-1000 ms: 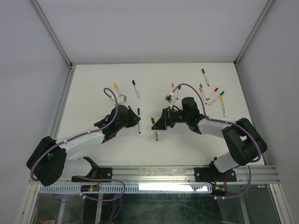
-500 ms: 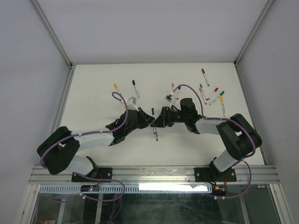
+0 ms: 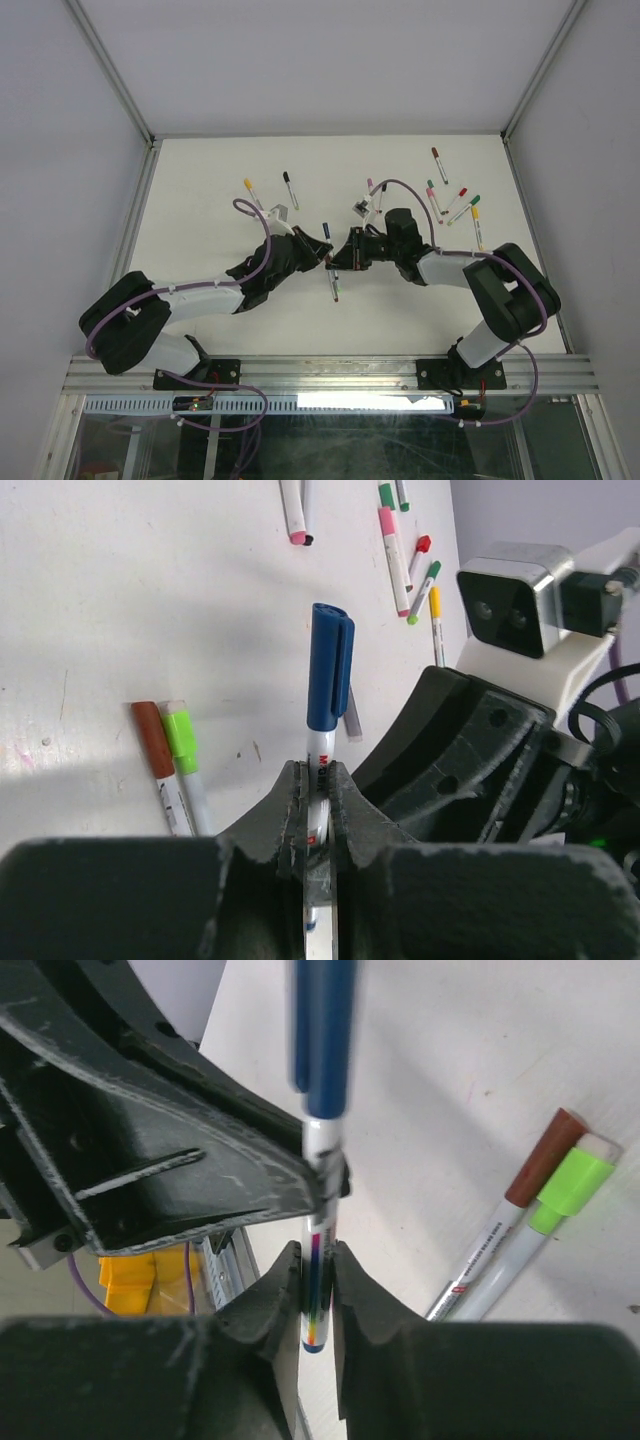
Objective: Open the pen caps
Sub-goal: Pick up the pen from the center of the board, then open the pen cap from the pen.
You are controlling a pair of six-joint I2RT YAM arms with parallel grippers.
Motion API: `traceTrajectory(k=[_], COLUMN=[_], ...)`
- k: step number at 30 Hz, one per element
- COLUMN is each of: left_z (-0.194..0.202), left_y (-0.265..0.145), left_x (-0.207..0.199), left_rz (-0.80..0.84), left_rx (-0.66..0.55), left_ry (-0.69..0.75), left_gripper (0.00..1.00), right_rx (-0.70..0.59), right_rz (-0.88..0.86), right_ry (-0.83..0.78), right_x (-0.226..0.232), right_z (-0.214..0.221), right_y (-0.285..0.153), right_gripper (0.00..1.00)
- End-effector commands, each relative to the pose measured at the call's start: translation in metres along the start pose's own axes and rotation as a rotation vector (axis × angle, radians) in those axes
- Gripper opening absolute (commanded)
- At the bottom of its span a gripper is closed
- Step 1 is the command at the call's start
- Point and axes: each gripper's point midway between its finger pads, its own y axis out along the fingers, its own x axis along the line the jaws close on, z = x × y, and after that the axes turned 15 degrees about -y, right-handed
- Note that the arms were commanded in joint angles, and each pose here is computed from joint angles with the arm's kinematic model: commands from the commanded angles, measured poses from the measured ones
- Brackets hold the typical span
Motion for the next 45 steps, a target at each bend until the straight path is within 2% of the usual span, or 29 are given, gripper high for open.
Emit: traceTrajectory(k=[1, 3, 5, 9, 12, 14, 17, 19, 22, 24, 32, 36, 40, 45], left_z=[-0.005, -0.006, -0.007, -0.009, -0.014, -0.017, -0.020, -0.024, -0.035, -0.042, -0.044, -0.045, -0.042, -0.032], left_y=[-0.011, -0.016, -0.023, -0.039, -0.053, -0.064, -0.080, -0.092, -0.115, -0.119, -0.079, -0.051, -0.029, -0.010], left_x=[-0.041, -0.046, -0.052, -0.065, -0.071, -0.079, -0.090, -0.098, -0.120, -0.131, -0.156, -0.156, -0.156, -0.159], left_rz=[0.149, 0.171, 0.199, 0.274, 0.340, 0.400, 0.476, 0.533, 0.671, 0.690, 0.577, 0.467, 0.371, 0.329], left_rx=[-0.010, -0.006, -0.002, 0.001, -0.019, -0.033, -0.048, -0.057, -0.087, -0.107, -0.093, -0.151, -0.204, -0.226], left_ry=[-0.041, -0.033, -0.013, 0.036, 0.095, 0.123, 0.137, 0.092, 0.044, 0.041, 0.022, 0.019, 0.016, 0.031], left_gripper=[0.06, 0.19, 0.32, 0.46, 0.57, 0.67, 0.83, 0.98, 0.99, 0.99, 0.99, 0.99, 0.91, 0.83], right_rx=[-0.032, -0.031, -0.036, -0.046, -0.019, 0.020, 0.049, 0.056, 0.033, 0.021, 0.020, 0.026, 0.028, 0.042], right_rz=[-0.046, -0.052, -0.061, -0.091, -0.058, -0.126, -0.095, -0.053, 0.013, 0.048, 0.127, 0.130, 0.137, 0.147], right_ry=[-0.087, -0.092, -0.097, -0.165, -0.099, -0.314, -0.441, -0.512, -0.594, -0.623, -0.685, -0.683, -0.686, -0.687], right_x=[0.013, 0.013, 0.014, 0.018, 0.022, 0.028, 0.029, 0.030, 0.029, 0.028, 0.024, 0.023, 0.022, 0.019], right_z=[-0.025, -0.029, -0.034, -0.048, -0.057, -0.054, -0.062, -0.069, -0.080, -0.084, -0.085, -0.085, -0.085, -0.084], right_y=[0.002, -0.001, -0.007, -0.022, -0.034, -0.046, -0.063, -0.074, -0.093, -0.101, -0.113, -0.113, -0.113, -0.112], right_gripper=[0.08, 0.02, 0.00, 0.00, 0.00, 0.00, 0.00, 0.00, 0.00, 0.00, 0.00, 0.00, 0.00, 0.00])
